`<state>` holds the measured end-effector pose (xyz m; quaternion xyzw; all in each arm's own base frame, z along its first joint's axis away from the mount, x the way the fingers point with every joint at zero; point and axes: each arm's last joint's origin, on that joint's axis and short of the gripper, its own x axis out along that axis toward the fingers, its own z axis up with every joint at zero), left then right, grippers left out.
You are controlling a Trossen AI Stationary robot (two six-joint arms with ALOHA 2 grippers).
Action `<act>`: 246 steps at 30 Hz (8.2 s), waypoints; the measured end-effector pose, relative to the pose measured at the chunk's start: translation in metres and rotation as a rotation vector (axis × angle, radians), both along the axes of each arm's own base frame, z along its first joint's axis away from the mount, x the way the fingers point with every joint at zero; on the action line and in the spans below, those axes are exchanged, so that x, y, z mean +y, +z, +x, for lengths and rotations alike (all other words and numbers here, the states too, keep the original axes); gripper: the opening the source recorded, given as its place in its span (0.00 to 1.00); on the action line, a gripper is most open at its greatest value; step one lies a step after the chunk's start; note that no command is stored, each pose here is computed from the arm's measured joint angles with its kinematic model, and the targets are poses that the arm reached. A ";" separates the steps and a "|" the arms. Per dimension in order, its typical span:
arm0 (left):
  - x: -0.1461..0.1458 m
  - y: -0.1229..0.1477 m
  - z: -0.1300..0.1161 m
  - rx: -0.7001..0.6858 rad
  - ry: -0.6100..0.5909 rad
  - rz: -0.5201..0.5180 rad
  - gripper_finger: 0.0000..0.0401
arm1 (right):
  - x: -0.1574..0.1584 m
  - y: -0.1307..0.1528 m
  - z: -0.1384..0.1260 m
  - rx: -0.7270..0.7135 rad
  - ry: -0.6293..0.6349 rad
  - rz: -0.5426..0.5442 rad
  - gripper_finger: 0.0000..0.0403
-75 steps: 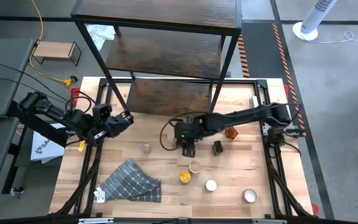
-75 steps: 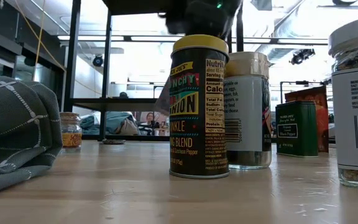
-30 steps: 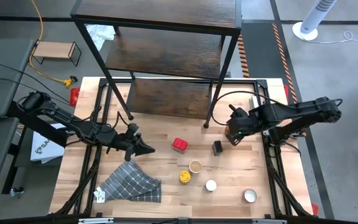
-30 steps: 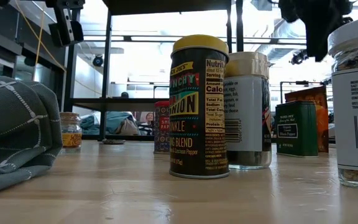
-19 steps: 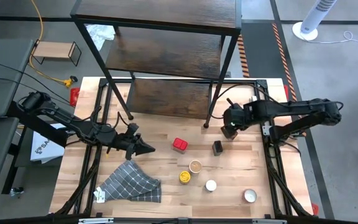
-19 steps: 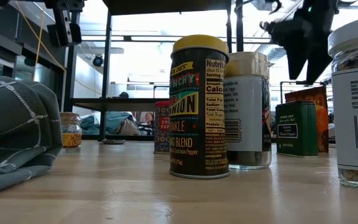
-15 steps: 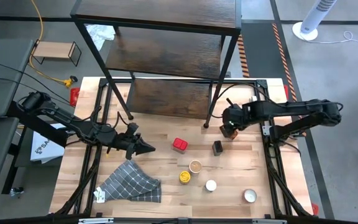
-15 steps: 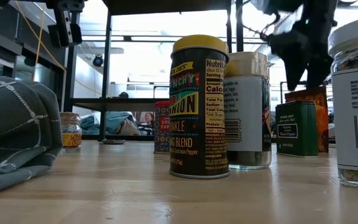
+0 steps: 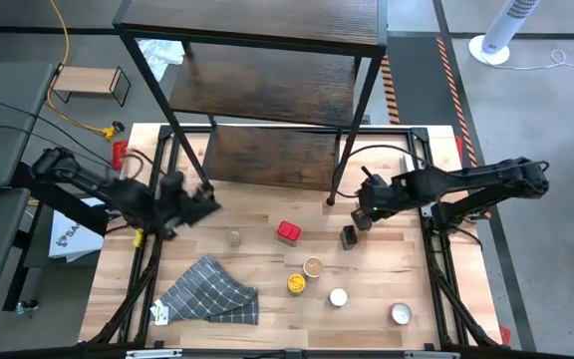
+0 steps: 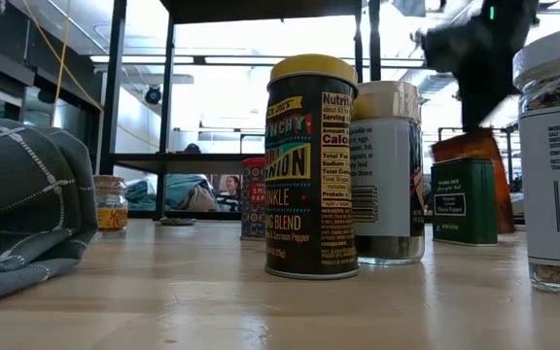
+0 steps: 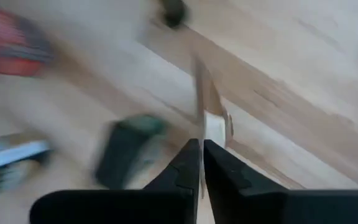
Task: Shelf spices
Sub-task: Move the orange seasoning pack to the center of the table, then adjust the seasoning bottles and cans
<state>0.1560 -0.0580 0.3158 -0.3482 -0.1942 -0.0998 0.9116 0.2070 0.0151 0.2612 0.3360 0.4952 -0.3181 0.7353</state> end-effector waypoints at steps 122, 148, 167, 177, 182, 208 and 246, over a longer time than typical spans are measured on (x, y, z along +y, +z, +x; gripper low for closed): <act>0.032 0.011 -0.053 0.048 0.345 -0.007 0.00 | 0.063 -0.070 0.296 -0.056 0.567 -0.058 0.06; 0.032 0.011 -0.053 0.057 0.360 0.036 0.00 | 0.055 0.000 0.240 0.184 0.643 -0.131 0.54; 0.032 0.010 -0.053 0.066 0.378 0.030 0.00 | 0.034 -0.031 0.062 0.055 -0.358 -0.053 0.00; 0.032 0.006 -0.051 0.112 0.405 0.043 0.00 | 0.013 -0.079 0.051 -0.187 -0.510 0.123 0.00; 0.032 0.006 -0.051 0.115 0.403 0.037 0.00 | 0.017 -0.076 0.053 -0.148 -0.404 0.157 0.00; 0.032 0.002 -0.049 0.151 0.397 0.021 0.00 | 0.085 0.003 0.183 -0.329 0.199 0.077 0.00; 0.030 -0.005 -0.046 0.209 0.370 -0.005 0.00 | 0.118 -0.010 0.197 0.026 0.505 0.028 0.00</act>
